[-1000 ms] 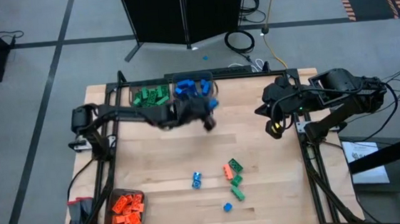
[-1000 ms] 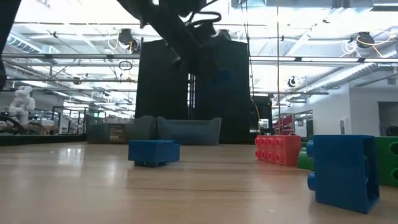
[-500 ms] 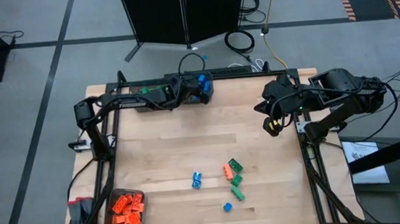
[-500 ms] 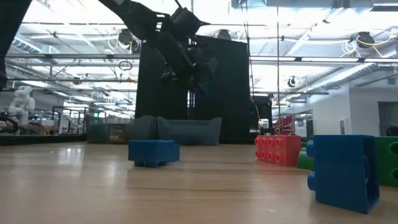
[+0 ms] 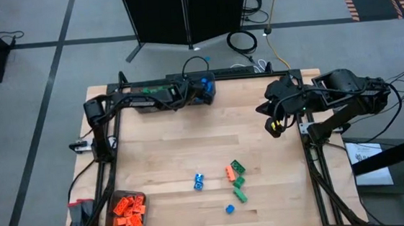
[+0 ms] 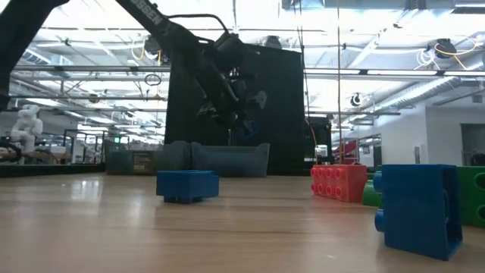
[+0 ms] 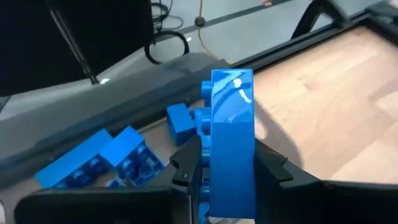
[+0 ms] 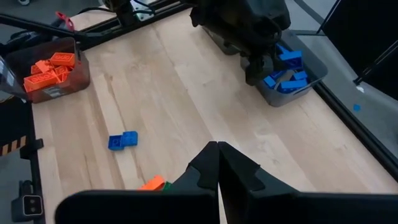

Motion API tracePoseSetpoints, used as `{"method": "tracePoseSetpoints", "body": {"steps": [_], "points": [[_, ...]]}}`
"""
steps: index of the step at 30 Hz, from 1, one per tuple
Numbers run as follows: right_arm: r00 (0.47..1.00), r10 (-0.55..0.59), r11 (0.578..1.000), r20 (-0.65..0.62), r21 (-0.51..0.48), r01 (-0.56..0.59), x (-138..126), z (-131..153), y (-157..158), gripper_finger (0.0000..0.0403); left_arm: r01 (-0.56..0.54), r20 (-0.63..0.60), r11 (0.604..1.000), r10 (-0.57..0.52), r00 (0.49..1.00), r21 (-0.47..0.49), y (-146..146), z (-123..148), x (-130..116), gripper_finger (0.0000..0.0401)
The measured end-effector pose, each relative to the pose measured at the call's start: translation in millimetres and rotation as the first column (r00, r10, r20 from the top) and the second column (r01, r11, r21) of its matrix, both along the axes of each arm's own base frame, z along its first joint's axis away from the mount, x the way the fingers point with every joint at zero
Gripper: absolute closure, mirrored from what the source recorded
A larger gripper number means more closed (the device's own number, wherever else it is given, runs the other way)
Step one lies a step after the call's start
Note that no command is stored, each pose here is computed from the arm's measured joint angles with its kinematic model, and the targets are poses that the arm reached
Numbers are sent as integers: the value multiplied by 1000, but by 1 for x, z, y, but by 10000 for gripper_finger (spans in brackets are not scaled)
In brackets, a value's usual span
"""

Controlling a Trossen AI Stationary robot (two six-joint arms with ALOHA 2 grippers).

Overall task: Sort blocks
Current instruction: Put the blue gamepiece into the top right black bin

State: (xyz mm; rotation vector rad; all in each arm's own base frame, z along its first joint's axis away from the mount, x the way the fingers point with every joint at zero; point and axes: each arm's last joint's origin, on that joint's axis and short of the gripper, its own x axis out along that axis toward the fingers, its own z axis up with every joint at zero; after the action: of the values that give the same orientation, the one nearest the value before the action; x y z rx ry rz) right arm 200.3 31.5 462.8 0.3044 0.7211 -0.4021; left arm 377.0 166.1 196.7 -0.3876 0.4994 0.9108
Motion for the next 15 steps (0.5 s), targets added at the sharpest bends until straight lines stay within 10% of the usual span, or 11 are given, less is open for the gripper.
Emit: {"method": "tracePoseSetpoints", "body": {"steps": [15], "points": [[1000, 8, 1000, -3, -6, -8, 0, 0, 0, 403, 48, 0, 999, -48, 999, 0, 14, 2, -4, 202]]}}
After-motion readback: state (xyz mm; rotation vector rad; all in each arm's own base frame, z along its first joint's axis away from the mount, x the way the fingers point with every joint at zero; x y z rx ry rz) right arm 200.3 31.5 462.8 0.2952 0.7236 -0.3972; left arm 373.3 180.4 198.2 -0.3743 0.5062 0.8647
